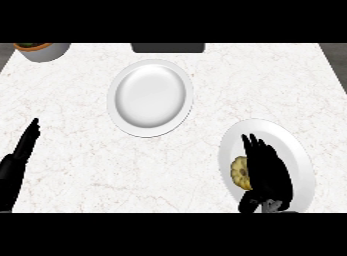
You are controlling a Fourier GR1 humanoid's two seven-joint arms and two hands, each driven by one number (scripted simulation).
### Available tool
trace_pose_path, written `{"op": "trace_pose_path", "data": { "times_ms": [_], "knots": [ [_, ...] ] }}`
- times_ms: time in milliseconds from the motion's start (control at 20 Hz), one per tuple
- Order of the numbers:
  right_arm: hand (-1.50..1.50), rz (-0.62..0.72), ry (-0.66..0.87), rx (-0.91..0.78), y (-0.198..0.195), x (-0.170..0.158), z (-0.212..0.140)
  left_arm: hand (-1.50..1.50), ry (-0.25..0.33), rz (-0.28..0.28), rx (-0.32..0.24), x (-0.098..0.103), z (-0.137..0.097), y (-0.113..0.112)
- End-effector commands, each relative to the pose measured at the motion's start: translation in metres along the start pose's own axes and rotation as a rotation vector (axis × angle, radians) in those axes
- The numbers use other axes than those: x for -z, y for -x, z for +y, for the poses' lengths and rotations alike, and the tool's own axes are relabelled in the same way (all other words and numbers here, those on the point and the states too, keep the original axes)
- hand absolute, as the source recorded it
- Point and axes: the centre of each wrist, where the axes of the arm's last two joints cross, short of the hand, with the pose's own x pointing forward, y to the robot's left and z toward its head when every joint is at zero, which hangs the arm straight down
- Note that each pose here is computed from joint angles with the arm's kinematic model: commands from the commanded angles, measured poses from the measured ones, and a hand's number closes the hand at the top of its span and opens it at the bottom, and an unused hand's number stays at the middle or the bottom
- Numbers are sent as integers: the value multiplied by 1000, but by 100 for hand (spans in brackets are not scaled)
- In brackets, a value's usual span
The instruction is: Pick the squash from the plate and place it in the plate
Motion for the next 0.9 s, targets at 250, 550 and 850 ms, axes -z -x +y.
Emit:
{"op": "trace_pose_path", "data": {
  "times_ms": [250,550,850],
  "knots": [
    [150,-81,25,36,-4,30,10,0,-3,1,-14,-1,-6,-15],
    [150,-98,49,9,16,8,12,0,2,-6,8,8,5,21],
    [150,-357,30,-56,29,94,-87,0,66,-84,-8,21,-13,-17]
  ]
}}
